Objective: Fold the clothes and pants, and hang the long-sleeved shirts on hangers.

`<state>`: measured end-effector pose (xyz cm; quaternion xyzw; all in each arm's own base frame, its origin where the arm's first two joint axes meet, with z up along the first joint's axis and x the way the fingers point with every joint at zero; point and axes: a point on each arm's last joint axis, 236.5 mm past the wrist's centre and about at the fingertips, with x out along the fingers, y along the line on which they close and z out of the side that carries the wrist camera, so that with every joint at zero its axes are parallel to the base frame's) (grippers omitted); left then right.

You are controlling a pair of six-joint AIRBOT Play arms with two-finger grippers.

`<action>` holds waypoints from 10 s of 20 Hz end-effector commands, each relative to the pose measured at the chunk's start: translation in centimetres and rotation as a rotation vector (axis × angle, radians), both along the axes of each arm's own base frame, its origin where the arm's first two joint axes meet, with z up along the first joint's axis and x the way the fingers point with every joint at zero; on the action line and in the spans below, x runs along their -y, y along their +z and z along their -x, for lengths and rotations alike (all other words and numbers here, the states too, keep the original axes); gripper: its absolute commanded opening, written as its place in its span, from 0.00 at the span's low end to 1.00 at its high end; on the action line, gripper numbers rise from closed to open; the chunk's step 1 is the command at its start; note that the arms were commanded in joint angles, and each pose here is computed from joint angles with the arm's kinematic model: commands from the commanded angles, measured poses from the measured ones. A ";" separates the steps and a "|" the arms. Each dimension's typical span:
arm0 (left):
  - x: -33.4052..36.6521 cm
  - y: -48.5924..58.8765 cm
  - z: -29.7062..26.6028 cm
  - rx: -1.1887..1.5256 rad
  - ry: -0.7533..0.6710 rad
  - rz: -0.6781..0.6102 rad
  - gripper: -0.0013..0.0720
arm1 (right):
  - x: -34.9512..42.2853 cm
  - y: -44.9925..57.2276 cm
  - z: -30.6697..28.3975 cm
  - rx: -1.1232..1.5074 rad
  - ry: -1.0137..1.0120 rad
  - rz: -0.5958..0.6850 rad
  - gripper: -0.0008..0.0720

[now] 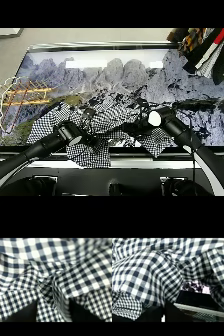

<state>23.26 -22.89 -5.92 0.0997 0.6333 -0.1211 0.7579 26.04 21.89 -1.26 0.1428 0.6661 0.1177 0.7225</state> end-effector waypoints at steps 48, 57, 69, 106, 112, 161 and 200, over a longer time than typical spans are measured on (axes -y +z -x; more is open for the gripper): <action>0.3 8.9 -7.8 0.027 0.204 0.295 0.06 | -0.2 4.6 -3.7 0.145 -0.125 0.193 0.05; -23.6 15.0 -11.5 0.257 0.516 0.148 0.79 | -0.9 4.7 -3.3 0.135 -0.089 0.165 0.05; -48.3 12.2 -7.3 0.316 0.936 0.088 0.84 | -1.2 4.7 -3.0 0.140 -0.030 0.163 0.05; -50.5 -4.3 -7.8 0.029 0.471 0.141 0.81 | -1.2 4.8 -3.3 0.153 -0.031 0.164 0.05; -50.3 -4.7 -7.8 0.021 0.469 0.147 0.44 | -1.2 4.8 -3.3 0.153 -0.031 0.164 0.05; -11.1 14.4 10.8 0.300 -0.553 0.285 0.05 | 4.7 5.8 -9.5 0.229 -0.476 0.163 0.05; -9.1 12.6 8.2 0.208 -0.642 0.347 0.05 | 3.8 8.5 -10.3 0.301 -0.406 0.134 0.05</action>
